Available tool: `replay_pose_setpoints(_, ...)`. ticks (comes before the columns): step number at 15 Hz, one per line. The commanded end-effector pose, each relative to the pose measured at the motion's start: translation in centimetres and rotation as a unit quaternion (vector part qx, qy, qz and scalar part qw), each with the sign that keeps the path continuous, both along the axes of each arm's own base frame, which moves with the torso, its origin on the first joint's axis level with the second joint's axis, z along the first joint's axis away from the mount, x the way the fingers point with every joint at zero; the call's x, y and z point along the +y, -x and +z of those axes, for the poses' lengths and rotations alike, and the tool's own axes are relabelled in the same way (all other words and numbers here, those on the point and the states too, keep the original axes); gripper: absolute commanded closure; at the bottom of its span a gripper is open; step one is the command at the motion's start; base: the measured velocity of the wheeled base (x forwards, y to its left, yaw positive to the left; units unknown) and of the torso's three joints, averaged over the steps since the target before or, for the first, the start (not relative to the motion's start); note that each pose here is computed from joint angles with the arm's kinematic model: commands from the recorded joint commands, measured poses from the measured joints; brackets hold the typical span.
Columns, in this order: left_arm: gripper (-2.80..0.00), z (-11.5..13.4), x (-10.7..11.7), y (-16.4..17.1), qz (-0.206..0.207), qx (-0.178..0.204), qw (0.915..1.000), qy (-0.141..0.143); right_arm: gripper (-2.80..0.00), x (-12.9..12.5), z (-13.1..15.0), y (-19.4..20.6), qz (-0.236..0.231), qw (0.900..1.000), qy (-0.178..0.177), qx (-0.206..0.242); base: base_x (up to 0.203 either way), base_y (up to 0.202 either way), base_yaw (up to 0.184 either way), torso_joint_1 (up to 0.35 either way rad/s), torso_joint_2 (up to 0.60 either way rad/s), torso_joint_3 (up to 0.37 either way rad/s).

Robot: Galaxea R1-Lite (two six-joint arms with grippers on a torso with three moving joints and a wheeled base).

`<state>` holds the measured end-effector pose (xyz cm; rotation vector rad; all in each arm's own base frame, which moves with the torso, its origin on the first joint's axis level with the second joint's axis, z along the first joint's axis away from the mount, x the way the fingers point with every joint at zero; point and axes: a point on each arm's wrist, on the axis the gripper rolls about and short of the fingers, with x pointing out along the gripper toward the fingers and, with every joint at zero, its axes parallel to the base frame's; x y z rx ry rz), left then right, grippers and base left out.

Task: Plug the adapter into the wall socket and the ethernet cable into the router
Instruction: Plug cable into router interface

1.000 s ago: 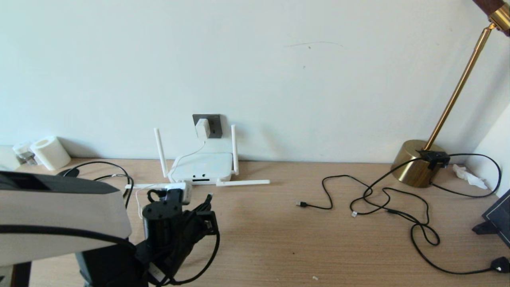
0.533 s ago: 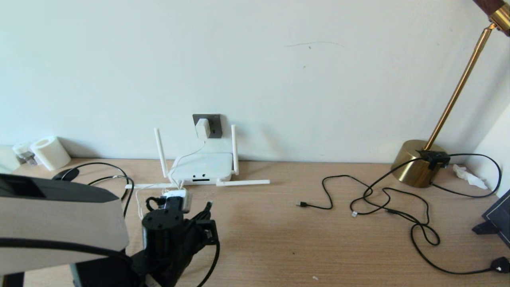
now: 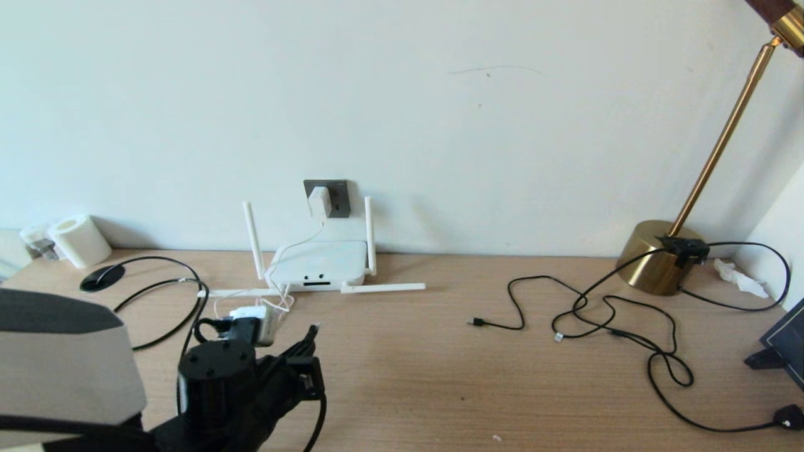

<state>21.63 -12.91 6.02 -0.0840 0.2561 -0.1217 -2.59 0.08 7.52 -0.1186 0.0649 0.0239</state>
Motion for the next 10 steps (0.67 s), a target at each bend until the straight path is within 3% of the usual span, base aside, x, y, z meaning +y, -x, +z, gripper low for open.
replay_pose_setpoints(1, 0.0, 0.7, 0.17, 0.27, 0.002, -0.012, 0.9999, 0.009, 0.0, 0.0, -0.01, -0.01, 0.0, 1.0, 0.001, 0.001, 0.0, 0.0, 0.0, 0.0, 0.0, 0.0)
replay_pose_setpoints(10, 0.0, 1.05, 0.55, 0.85, 0.002, -0.014, 0.9998, 0.01, 0.0, 0.0, -0.03, -0.02, 0.0, 1.0, 0.001, 0.001, 0.0, 0.0, 0.0, 0.0, 0.0, 0.0)
